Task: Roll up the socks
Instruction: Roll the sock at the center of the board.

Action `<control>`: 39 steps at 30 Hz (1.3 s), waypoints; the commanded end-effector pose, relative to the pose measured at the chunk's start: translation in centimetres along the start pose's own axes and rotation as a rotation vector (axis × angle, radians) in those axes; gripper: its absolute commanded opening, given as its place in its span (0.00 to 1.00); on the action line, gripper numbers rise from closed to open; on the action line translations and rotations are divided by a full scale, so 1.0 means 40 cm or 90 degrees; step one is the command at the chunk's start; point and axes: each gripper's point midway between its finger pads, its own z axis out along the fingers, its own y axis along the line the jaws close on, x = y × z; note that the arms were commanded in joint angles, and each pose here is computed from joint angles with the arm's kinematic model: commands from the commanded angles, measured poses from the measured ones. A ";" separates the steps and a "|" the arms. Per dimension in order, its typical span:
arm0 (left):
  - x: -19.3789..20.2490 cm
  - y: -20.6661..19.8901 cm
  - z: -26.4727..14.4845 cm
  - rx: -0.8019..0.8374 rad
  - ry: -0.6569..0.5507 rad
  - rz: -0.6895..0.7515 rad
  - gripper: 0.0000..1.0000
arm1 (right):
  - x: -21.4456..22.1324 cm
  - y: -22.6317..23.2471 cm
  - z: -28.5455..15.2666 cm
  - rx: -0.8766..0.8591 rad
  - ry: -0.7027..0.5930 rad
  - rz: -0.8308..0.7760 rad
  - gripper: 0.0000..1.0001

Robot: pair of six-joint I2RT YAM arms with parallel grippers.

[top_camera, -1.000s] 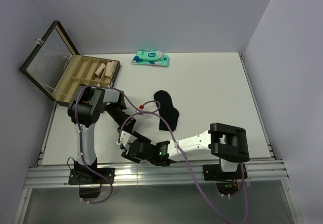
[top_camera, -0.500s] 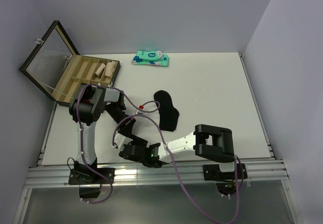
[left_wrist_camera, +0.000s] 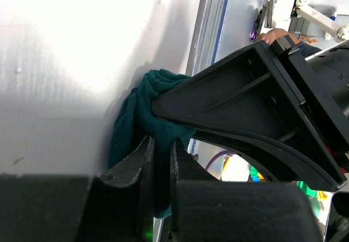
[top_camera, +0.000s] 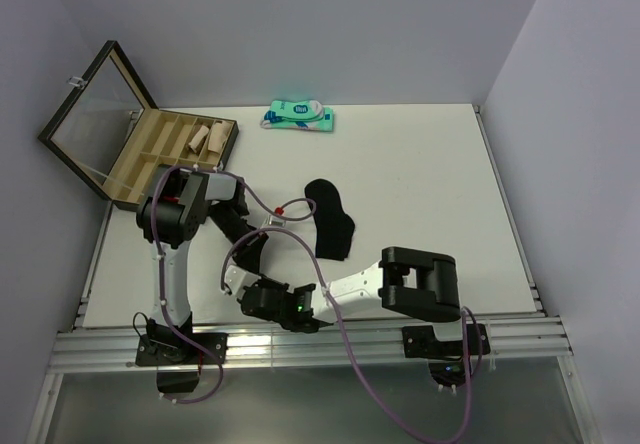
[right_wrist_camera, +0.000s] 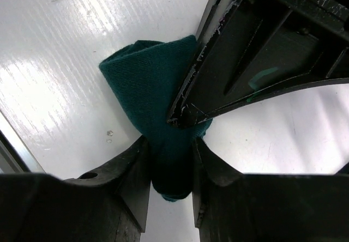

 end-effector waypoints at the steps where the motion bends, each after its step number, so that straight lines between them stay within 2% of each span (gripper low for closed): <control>1: -0.056 0.071 -0.036 -0.092 -0.032 0.090 0.16 | 0.046 -0.031 0.013 0.009 0.024 0.023 0.15; 3: -0.086 0.069 -0.061 -0.113 -0.069 0.082 0.23 | 0.056 -0.044 0.016 0.014 0.031 0.051 0.08; 7: -0.105 0.061 -0.099 -0.132 -0.099 0.077 0.32 | 0.060 -0.057 0.013 0.023 0.034 0.060 0.00; 14: -0.134 0.068 -0.192 -0.197 -0.166 0.046 0.37 | 0.092 -0.084 0.022 0.041 0.058 0.109 0.00; 18: -0.174 0.072 -0.312 -0.267 -0.282 -0.006 0.40 | 0.101 -0.105 0.022 0.048 0.059 0.152 0.00; 22: -0.196 0.091 -0.421 -0.341 -0.400 -0.100 0.41 | 0.105 -0.120 0.034 0.071 0.073 0.171 0.00; 25: -0.198 0.076 -0.432 -0.359 -0.433 -0.131 0.42 | 0.101 -0.124 0.045 0.077 0.077 0.192 0.00; 28: -0.197 0.075 -0.449 -0.403 -0.468 -0.131 0.44 | 0.091 -0.131 0.053 0.072 0.076 0.223 0.00; 32: -0.193 0.055 -0.477 -0.472 -0.489 -0.059 0.46 | 0.075 -0.150 0.057 0.043 0.073 0.254 0.00; 37: -0.175 0.038 -0.479 -0.516 -0.465 0.034 0.48 | 0.077 -0.159 0.055 0.016 0.078 0.243 0.00; 39: -0.170 0.043 -0.473 -0.515 -0.466 0.024 0.48 | 0.073 -0.168 0.054 0.019 0.079 0.251 0.00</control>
